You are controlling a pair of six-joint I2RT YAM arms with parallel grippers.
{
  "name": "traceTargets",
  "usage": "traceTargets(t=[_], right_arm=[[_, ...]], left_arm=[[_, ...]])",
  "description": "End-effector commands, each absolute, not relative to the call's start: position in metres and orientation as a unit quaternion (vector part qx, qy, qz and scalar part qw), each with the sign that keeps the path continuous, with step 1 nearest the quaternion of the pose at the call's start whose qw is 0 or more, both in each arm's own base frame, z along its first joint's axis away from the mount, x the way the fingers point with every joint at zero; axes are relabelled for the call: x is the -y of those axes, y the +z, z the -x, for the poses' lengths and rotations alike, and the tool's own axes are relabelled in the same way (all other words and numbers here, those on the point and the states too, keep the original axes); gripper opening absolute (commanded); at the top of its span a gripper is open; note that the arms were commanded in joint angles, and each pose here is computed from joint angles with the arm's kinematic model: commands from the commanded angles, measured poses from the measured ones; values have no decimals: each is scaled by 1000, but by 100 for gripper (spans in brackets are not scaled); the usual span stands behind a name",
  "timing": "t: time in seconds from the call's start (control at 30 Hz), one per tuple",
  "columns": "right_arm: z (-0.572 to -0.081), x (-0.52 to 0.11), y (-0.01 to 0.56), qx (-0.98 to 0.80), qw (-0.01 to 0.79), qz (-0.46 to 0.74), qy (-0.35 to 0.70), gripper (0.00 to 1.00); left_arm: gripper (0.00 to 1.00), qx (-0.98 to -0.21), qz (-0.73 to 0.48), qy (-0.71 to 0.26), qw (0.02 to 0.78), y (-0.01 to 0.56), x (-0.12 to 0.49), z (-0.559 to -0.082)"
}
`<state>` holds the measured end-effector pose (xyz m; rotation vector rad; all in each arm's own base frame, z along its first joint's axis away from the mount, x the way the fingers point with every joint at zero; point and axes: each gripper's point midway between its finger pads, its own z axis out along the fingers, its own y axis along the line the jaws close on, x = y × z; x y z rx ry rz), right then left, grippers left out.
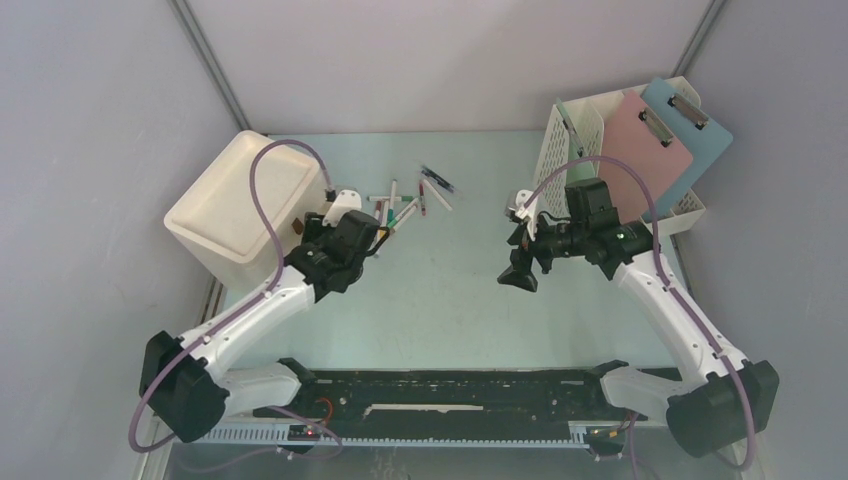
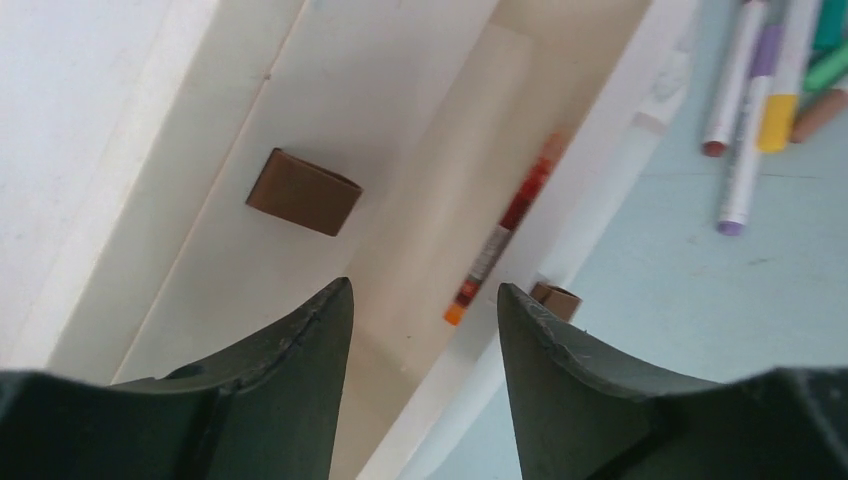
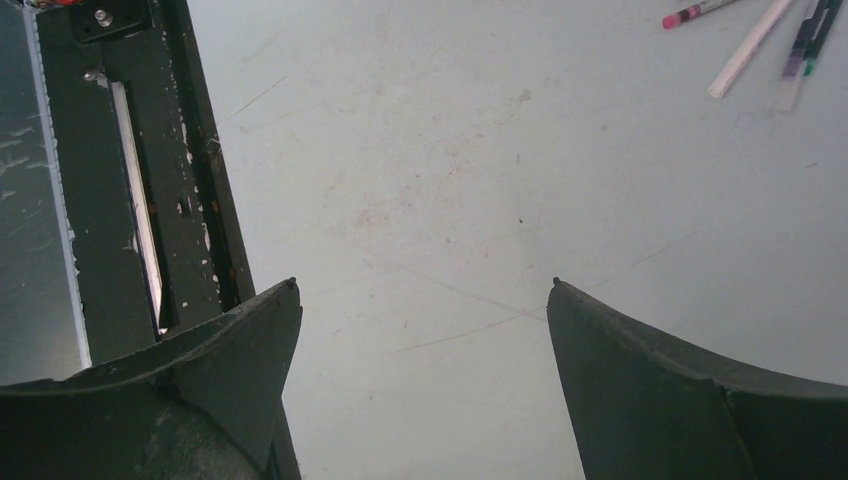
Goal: Organize the desk
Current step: Place the stationery in the drawer, then pick up the stationery from the center of the board.
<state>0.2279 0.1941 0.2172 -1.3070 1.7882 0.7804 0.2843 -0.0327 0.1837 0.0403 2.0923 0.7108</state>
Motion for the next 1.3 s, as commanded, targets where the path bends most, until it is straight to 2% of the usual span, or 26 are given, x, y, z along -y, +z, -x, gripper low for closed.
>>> traceTargets(t=[0.0,0.13,0.23,0.27,0.67,0.87,1.0,1.1,1.2,1.27], right_arm=[[-231,-198,212,-698,381,517,318,100],[-248,-203,210,-702,391,517,296,100],[-262,-212,214,-709,376,524,285,100],[-269,-216,213,-715,368,523,283,100],[-394,-265,193,-796,320,458,230,98],[-461,-280,164,-833,308,418,194,87],[-496,-282,147,-845,317,395,170,77],[-520,-279,134,-851,332,374,157,64],[-539,-278,124,-854,351,350,156,47],[-552,-277,117,-856,363,331,164,45]], left_arm=[[66,-853,-4,167,494,203,63,-292],[83,-848,-20,76,525,212,88,-292],[97,-833,-28,21,551,224,102,-291],[99,-828,-31,5,561,228,106,-291],[100,-771,-38,-110,626,252,129,-282],[100,-763,-29,-111,636,255,126,-287],[100,-764,-28,-102,637,254,123,-292],[100,-764,-27,-96,637,253,122,-296],[100,-765,-25,-93,637,250,122,-300],[100,-767,-25,-89,635,247,122,-302]])
